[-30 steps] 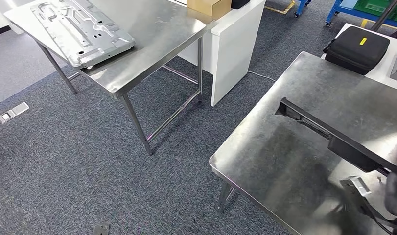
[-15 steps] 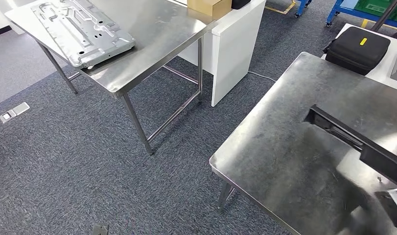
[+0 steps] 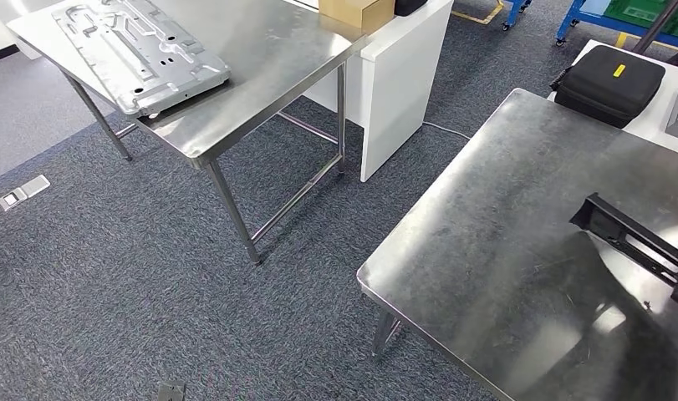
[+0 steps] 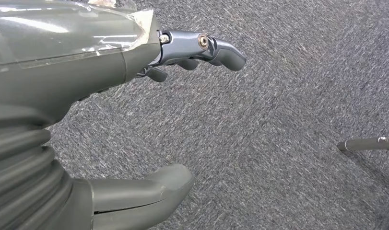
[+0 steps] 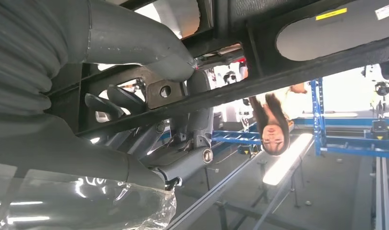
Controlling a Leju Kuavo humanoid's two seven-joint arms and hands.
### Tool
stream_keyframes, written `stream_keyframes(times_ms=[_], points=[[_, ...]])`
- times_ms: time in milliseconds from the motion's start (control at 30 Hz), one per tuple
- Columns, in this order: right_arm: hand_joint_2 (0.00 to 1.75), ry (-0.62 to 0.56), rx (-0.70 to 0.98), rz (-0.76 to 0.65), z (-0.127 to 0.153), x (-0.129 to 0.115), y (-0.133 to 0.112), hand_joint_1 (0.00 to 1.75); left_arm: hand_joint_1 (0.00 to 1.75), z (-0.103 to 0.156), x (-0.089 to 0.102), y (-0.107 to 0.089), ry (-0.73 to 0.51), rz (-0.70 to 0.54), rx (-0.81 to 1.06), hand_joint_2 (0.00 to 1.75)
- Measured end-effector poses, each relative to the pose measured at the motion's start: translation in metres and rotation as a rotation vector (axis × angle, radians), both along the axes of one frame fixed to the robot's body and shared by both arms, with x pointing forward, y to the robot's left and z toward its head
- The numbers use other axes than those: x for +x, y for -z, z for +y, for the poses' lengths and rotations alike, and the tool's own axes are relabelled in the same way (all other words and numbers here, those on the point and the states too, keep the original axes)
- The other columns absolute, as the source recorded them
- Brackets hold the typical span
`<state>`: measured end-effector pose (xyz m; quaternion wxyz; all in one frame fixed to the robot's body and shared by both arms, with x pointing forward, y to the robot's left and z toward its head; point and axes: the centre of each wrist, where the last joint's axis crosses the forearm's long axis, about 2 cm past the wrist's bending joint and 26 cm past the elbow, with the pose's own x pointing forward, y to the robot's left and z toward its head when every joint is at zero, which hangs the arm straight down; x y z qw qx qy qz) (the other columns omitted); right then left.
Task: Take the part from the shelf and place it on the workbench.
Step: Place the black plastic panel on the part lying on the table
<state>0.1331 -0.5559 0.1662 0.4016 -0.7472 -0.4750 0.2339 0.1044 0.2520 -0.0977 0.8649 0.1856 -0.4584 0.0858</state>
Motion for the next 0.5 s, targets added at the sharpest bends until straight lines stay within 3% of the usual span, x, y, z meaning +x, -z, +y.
stream_keyframes(times_ms=[133, 267, 467, 500], points=[[1.75, 0.011, 0.004, 0.004, -0.0037, 0.0005, 0.0012, 1.75, 0.00, 0.0000, 0.0000, 0.0000, 0.000, 0.000, 0.000, 1.75], [1.75, 0.015, 0.008, 0.012, -0.0051, 0.0029, 0.0039, 0.00, 0.00, 0.0000, -0.0002, 0.0000, -0.001, 0.000, -0.001, 1.75], [1.75, 0.019, 0.012, 0.013, -0.0066, 0.0061, 0.0063, 0.00, 0.00, 0.0015, -0.0009, 0.0002, -0.026, -0.002, -0.003, 1.75], [1.75, 0.020, 0.013, 0.013, -0.0067, 0.0066, 0.0066, 0.00, 0.00, 0.0017, -0.0013, 0.0003, -0.030, -0.002, -0.004, 1.31]])
